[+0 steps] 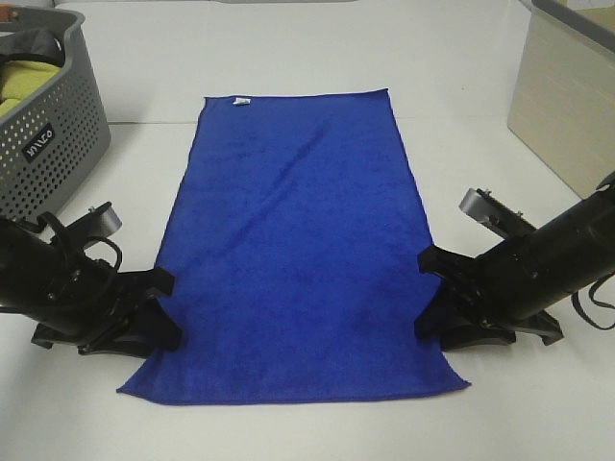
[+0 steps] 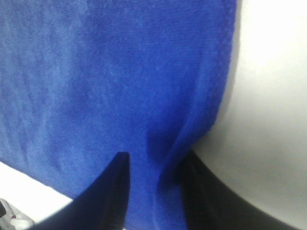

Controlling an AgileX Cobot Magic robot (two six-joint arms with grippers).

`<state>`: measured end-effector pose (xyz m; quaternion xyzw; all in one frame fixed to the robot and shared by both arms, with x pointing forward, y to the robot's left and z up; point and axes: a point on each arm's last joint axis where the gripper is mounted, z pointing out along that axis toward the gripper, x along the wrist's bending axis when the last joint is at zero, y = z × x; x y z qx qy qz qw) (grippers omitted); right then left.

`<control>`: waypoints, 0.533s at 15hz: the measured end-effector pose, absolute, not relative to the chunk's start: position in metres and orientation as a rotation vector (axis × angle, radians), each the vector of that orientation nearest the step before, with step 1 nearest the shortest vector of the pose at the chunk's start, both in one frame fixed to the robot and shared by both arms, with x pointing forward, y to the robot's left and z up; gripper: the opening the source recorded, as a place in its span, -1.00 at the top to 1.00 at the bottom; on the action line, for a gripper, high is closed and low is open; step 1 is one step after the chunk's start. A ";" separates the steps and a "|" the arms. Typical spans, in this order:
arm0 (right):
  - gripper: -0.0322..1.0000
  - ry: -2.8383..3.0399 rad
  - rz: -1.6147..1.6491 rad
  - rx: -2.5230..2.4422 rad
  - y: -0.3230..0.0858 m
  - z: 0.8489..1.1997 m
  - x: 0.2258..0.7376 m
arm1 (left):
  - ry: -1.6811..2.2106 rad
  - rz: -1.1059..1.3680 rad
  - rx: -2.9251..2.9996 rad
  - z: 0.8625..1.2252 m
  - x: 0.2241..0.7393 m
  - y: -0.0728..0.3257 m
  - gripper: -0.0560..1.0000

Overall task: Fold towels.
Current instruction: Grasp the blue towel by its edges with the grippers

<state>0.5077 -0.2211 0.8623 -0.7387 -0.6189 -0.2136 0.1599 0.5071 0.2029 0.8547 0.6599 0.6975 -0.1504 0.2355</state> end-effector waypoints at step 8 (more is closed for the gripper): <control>0.94 -1.798 -0.649 -2.088 -0.222 0.874 0.497 | 1.845 -0.370 1.872 0.863 0.504 0.205 0.87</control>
